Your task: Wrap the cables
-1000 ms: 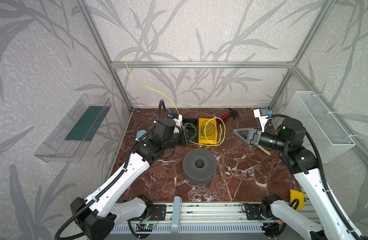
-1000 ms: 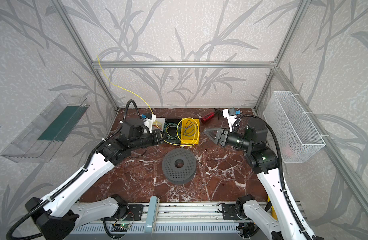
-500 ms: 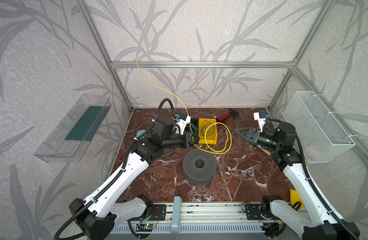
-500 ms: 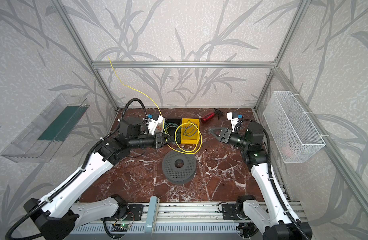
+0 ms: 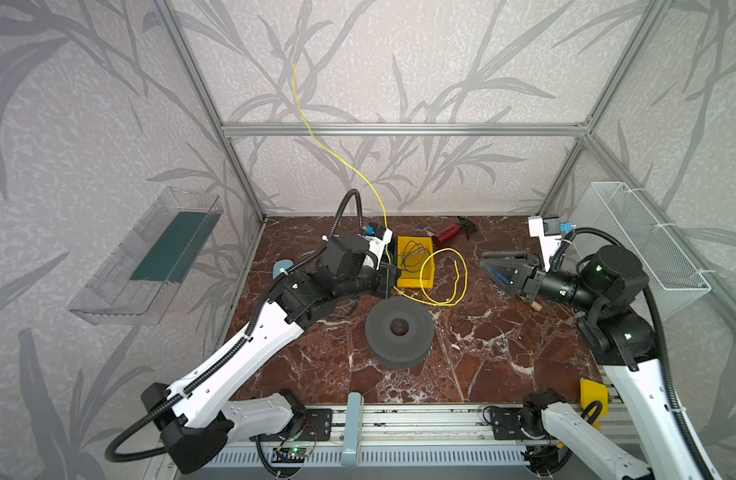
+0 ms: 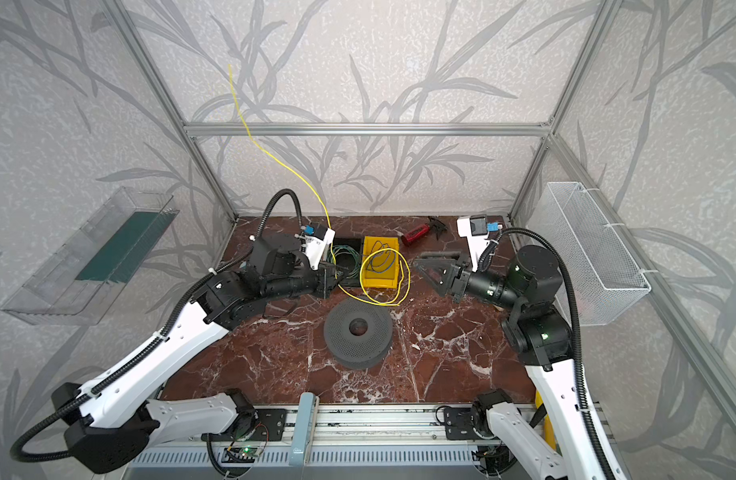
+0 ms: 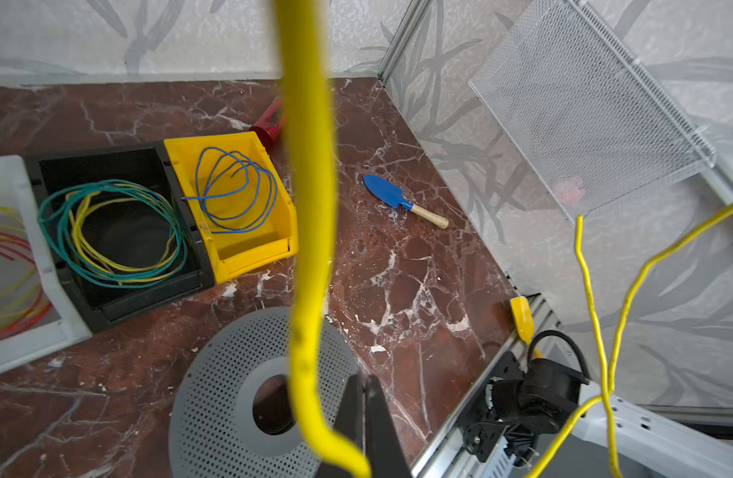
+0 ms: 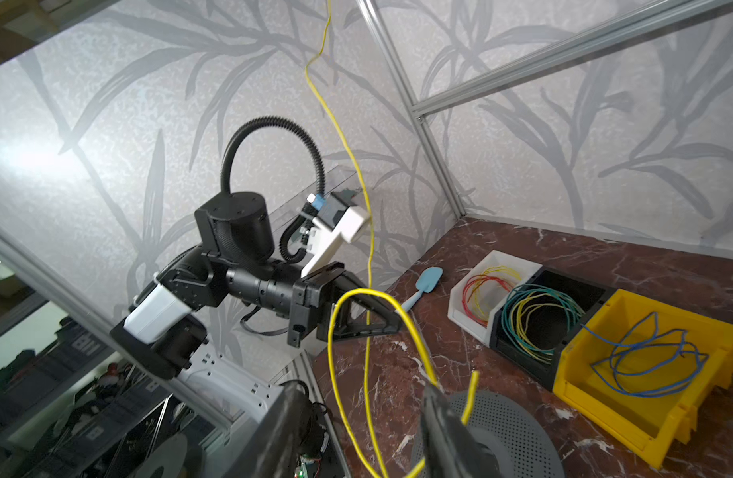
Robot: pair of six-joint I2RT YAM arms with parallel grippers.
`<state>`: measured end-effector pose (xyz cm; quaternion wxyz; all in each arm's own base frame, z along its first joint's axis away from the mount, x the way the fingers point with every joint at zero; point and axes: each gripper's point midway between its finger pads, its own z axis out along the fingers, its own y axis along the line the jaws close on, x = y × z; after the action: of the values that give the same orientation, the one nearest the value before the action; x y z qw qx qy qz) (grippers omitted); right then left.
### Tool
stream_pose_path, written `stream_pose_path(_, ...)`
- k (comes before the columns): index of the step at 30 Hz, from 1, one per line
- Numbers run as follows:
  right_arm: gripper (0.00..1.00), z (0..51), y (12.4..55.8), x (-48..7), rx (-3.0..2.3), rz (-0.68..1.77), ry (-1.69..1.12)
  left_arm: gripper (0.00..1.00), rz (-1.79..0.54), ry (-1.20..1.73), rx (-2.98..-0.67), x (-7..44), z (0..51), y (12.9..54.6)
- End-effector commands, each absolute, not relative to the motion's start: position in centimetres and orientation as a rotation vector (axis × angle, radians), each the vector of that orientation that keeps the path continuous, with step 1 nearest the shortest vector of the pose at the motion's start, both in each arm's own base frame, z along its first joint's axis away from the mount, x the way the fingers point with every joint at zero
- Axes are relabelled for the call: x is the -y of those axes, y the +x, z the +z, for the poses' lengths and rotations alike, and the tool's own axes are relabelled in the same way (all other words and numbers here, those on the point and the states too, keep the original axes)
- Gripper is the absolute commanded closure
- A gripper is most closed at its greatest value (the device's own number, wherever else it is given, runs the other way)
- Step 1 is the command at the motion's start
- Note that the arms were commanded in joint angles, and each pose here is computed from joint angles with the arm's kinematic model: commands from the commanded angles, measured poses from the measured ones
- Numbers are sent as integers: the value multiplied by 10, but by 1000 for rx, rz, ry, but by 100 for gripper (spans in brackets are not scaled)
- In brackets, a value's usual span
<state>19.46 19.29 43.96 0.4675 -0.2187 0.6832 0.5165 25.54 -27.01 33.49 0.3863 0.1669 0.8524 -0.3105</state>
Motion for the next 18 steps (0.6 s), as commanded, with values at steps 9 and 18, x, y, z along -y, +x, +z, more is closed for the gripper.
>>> stream_pose_path(9,54,377,202,-223,-1931,1085,-666,100,-496,315,-2083,256,343,278)
stream_pose_path(18,49,342,238,-218,-2029,905,-598,100,-436,358,-2089,260,340,276)
